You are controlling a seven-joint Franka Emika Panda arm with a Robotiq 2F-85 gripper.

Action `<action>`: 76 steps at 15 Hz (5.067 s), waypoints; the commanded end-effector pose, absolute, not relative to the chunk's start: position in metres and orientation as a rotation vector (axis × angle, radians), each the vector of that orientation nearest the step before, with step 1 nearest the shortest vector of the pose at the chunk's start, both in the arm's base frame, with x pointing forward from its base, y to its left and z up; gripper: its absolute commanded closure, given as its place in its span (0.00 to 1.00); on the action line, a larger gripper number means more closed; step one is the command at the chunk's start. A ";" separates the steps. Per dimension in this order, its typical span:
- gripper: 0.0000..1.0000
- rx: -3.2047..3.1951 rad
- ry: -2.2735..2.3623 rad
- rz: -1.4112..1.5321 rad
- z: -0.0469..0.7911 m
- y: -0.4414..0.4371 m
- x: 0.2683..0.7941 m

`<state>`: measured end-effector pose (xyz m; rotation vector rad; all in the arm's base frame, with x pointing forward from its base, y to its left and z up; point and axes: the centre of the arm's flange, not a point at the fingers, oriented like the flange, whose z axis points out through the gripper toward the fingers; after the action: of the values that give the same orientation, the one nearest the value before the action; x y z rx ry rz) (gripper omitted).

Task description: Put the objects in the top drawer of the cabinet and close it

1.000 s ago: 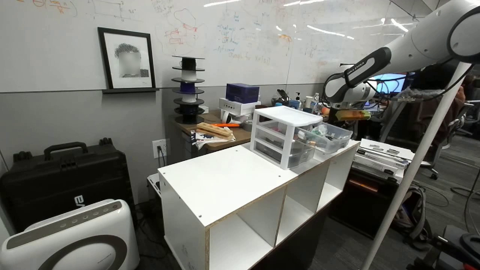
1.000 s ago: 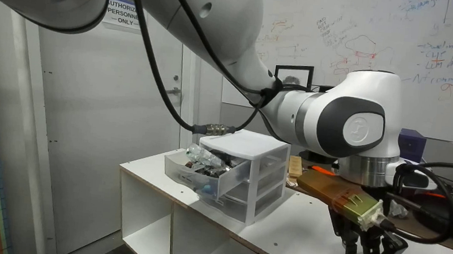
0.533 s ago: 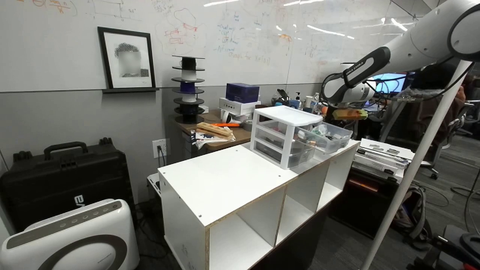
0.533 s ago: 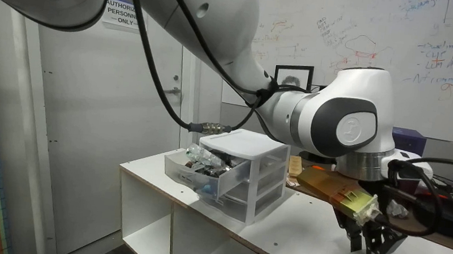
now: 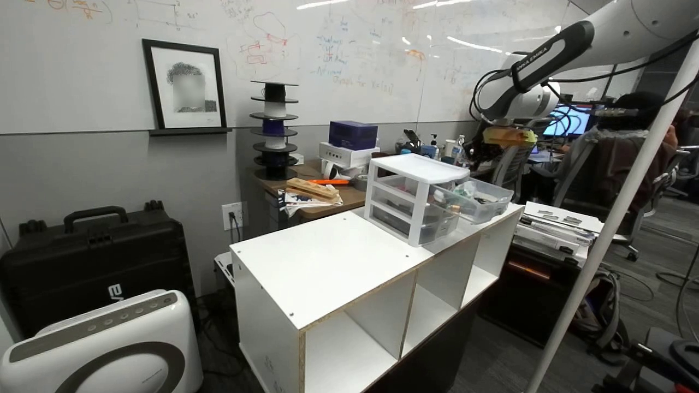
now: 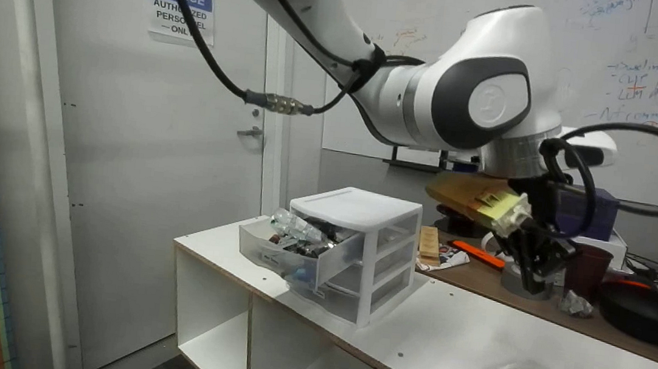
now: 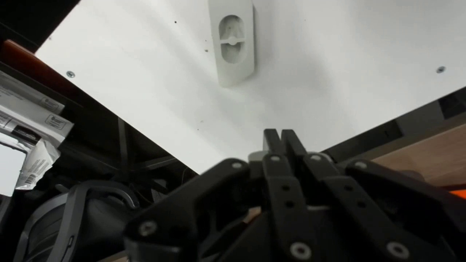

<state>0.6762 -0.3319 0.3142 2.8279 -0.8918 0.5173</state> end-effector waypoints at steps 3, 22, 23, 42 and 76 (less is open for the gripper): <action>0.97 2.833 -0.942 0.563 0.361 -0.297 0.642; 0.00 2.880 -1.089 0.280 0.260 -0.353 0.689; 0.00 2.874 -1.080 0.271 0.258 -0.353 0.693; 0.18 2.821 -1.016 0.109 0.201 -0.377 0.699; 0.85 2.934 -0.970 0.409 0.458 -0.225 0.581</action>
<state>0.6386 -0.2699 0.4453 2.8693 -1.1436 0.4133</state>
